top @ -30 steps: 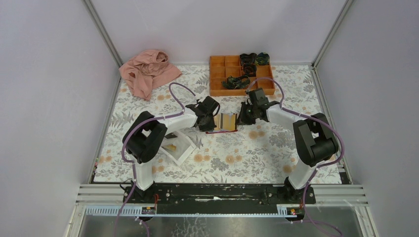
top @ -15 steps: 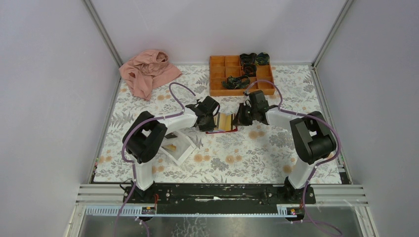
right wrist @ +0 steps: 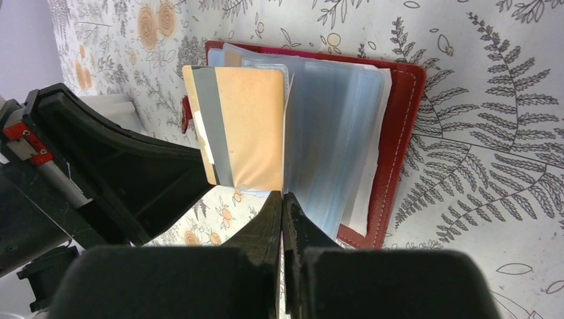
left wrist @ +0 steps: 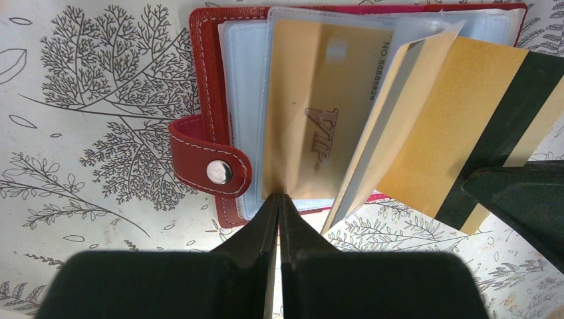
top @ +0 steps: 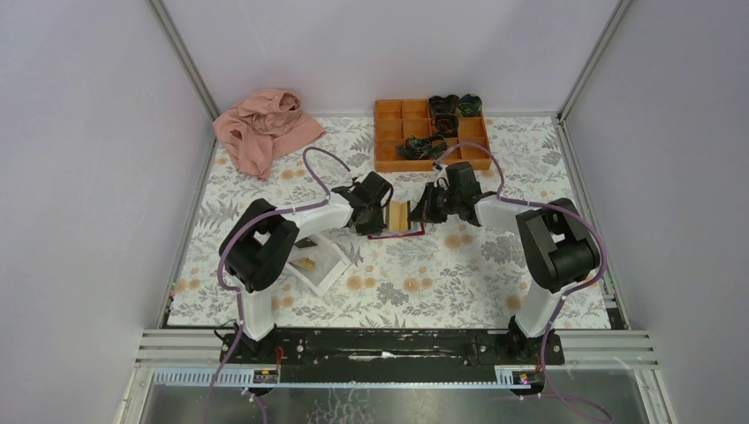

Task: Put the credit cards into the card holder
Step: Turn over the card slot in the card holder.

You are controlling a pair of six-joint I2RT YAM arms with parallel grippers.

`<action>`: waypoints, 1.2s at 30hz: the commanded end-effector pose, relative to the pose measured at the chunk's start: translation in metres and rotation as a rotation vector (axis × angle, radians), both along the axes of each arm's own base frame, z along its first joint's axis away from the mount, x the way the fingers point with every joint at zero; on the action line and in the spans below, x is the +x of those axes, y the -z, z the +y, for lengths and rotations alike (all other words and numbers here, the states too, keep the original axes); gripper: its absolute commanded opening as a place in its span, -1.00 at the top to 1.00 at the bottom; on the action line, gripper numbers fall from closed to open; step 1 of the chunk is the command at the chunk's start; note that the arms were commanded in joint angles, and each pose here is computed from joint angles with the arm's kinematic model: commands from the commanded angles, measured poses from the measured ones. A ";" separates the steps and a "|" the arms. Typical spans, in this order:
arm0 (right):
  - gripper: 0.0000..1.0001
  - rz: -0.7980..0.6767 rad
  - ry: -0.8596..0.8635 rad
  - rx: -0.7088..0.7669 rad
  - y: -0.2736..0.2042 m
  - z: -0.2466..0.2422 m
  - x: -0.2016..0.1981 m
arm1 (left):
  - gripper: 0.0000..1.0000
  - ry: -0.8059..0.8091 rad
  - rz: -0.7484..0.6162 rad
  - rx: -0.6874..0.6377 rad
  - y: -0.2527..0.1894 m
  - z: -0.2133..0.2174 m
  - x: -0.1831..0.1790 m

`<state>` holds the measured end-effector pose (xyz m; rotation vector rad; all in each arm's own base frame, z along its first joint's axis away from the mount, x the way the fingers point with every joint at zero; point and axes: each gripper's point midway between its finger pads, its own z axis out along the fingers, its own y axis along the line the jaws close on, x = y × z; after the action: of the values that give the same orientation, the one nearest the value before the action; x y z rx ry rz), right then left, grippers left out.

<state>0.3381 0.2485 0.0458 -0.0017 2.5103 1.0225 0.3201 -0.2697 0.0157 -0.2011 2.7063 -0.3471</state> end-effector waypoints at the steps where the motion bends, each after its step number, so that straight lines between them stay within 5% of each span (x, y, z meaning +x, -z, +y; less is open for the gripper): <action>1: 1.00 -0.064 -0.050 0.081 -0.023 0.013 -0.003 | 0.88 0.009 0.096 0.091 0.035 0.020 -0.018; 36: 1.00 -0.122 -0.108 0.095 -0.060 0.019 0.001 | 0.88 -0.007 0.111 0.063 0.039 0.016 -0.004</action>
<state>0.3330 0.2587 0.0834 -0.0925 2.4306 1.1243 0.3244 -0.2704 0.0155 -0.2132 2.7304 -0.3709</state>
